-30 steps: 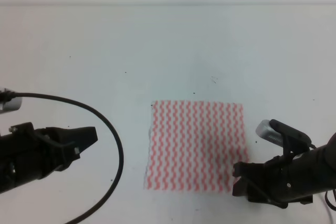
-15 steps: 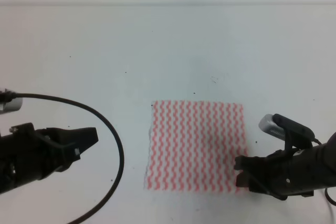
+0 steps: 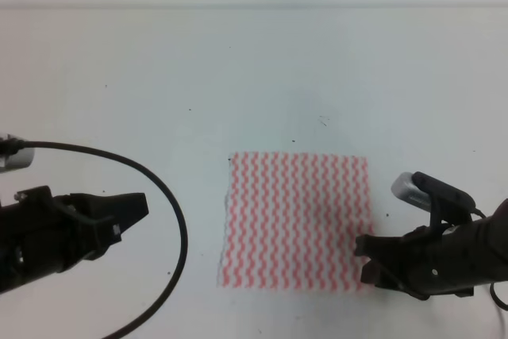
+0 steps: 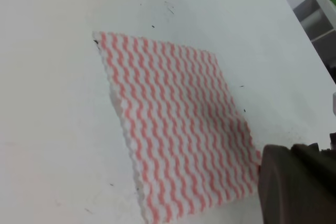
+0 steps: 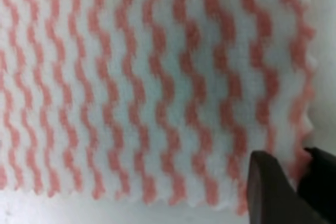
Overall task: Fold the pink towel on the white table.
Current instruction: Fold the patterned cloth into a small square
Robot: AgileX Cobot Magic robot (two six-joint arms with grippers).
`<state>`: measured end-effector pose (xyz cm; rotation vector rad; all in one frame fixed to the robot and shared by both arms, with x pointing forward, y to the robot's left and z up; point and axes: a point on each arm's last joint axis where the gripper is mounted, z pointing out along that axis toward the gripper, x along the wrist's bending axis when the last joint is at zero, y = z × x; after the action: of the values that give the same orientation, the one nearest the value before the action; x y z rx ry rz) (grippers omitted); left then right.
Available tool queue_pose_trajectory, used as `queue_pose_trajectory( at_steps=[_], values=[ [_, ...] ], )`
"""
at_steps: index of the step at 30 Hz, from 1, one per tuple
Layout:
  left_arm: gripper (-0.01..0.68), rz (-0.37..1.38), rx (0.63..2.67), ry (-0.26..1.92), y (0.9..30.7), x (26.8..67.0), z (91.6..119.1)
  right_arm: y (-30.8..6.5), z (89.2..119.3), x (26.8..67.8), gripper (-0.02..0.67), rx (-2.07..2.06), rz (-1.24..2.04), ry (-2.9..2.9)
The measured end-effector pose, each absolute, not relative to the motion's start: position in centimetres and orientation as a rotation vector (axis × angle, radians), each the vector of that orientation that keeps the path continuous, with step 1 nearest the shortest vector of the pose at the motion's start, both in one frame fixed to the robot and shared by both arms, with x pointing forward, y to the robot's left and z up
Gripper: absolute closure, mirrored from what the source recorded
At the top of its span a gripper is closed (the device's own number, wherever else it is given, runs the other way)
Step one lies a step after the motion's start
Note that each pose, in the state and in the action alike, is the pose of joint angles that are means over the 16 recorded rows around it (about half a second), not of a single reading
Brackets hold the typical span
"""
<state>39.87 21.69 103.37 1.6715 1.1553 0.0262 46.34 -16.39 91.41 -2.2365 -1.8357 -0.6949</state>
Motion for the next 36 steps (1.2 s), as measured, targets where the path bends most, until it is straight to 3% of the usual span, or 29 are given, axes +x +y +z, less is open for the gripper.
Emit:
queue_pose_trajectory(
  at_steps=[19,36],
  values=[
    [0.676,0.077,1.74,1.08,21.7,39.8,103.2,-15.9,91.8,46.6,0.66,-2.186,-0.693,-1.859],
    [0.675,0.234,1.831,0.945,21.9,40.1,103.2,-15.0,95.2,49.3,0.666,-2.185,-0.942,-1.88]
  ],
)
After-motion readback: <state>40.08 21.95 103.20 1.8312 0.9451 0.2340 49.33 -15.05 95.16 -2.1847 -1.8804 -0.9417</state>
